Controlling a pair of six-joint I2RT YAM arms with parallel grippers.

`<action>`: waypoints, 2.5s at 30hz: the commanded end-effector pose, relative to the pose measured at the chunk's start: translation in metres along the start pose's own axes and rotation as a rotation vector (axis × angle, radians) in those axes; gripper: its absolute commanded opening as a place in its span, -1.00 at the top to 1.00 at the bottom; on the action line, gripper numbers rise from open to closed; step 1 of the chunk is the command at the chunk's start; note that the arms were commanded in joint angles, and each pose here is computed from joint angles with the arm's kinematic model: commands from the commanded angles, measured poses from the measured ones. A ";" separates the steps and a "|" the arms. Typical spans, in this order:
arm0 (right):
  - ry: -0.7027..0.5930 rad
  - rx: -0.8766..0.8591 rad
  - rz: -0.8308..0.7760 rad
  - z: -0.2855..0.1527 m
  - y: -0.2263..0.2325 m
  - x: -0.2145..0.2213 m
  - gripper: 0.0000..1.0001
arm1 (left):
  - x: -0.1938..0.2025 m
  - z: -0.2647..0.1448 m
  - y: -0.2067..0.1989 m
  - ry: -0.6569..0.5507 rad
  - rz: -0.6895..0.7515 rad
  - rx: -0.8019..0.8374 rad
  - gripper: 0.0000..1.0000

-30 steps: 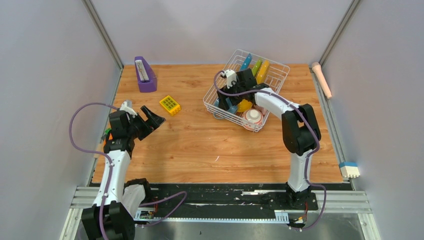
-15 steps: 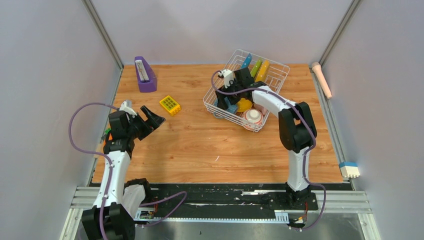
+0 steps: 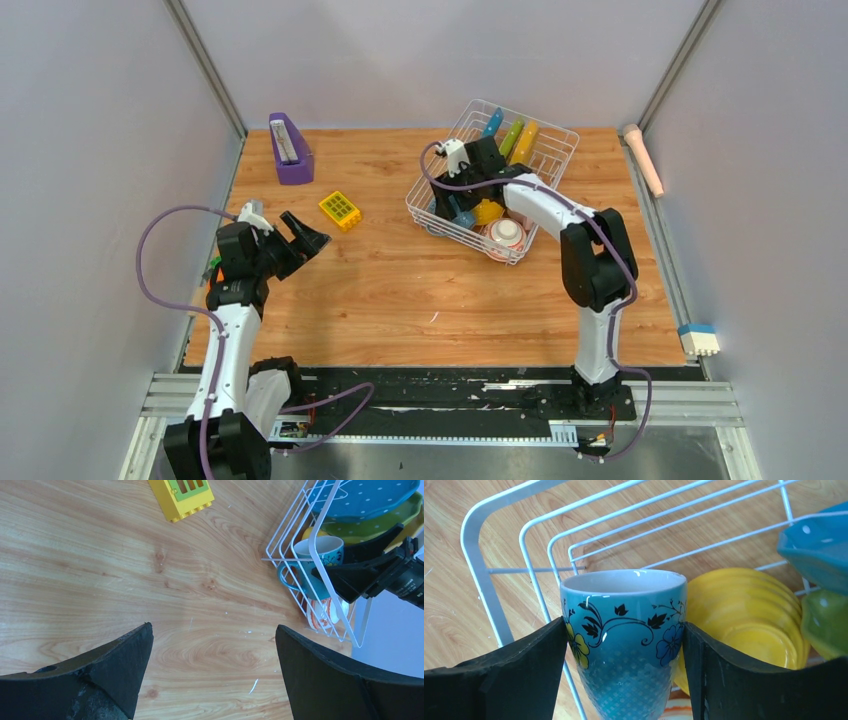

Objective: Unload the mixed dishes from the dish rack
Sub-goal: Pick up the cup from the dish rack.

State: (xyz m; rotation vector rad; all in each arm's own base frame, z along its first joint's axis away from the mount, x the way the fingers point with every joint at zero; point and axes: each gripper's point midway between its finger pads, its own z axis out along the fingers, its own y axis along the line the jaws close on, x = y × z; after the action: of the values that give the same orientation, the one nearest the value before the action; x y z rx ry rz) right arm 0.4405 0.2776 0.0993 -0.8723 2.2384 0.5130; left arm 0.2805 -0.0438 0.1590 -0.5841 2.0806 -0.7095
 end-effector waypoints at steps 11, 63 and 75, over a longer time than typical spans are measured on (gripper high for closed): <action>-0.317 0.120 -0.006 -0.077 0.012 -0.065 1.00 | -0.016 -0.008 -0.027 -0.038 0.008 0.099 -1.00; -0.646 -0.479 -0.449 -0.203 0.169 -0.032 -0.74 | 0.097 0.021 -0.199 0.333 0.454 0.393 1.00; -0.679 -0.058 -0.172 -0.203 0.102 -0.029 -1.00 | 0.026 -0.009 -0.022 -0.056 0.121 -0.429 1.00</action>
State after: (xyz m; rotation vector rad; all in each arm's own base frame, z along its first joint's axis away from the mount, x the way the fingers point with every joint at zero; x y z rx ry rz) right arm 0.2681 0.2693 0.2545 -0.9867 1.5165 0.8156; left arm 0.2641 -0.1498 0.1692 -0.2690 2.3201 -0.4539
